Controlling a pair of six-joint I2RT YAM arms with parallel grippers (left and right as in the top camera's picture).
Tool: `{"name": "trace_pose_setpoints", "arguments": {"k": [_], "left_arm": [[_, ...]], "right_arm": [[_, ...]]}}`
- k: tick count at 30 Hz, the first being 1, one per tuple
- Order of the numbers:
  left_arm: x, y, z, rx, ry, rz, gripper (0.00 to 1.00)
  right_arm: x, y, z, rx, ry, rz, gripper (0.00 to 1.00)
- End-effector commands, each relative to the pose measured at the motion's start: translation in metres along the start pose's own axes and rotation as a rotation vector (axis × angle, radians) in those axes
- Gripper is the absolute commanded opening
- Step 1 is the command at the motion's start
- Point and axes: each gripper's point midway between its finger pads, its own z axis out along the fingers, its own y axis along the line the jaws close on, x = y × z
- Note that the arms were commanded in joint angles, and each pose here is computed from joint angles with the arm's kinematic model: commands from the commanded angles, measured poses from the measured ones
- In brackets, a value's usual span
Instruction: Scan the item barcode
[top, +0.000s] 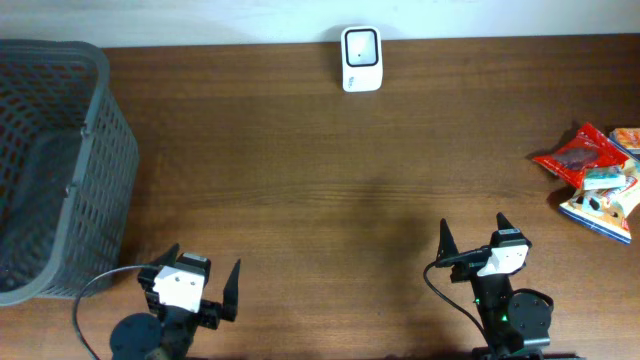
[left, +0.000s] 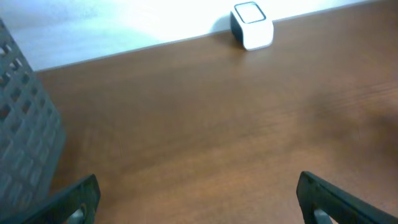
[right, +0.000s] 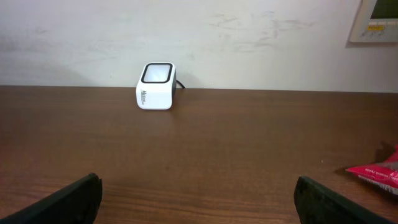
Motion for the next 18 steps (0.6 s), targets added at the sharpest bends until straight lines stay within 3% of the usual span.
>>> {"name": "trace_pose_setpoints", "arguments": {"k": [1, 8, 14, 16, 18], "left_arm": [[0.006, 0.006, 0.011, -0.025, -0.052, 0.013, 0.99], [0.007, 0.026, 0.048, -0.108, -0.296, 0.037, 0.99], [0.017, 0.042, 0.051, -0.170, -0.296, -0.012, 0.99], [0.027, 0.047, 0.052, -0.179, -0.263, -0.118, 0.99], [0.027, 0.047, 0.052, -0.178, -0.266, -0.121, 0.99]], "right_arm": [[0.003, 0.001, 0.000, -0.003, 0.003, 0.000, 0.98], [0.003, 0.001, 0.000, -0.003, 0.003, 0.000, 0.98], [0.003, 0.001, 0.000, -0.003, 0.004, 0.000, 0.98], [0.003, 0.001, 0.000, -0.003, 0.003, 0.000, 0.98], [0.003, 0.001, 0.000, -0.003, 0.003, 0.000, 0.99]]}}
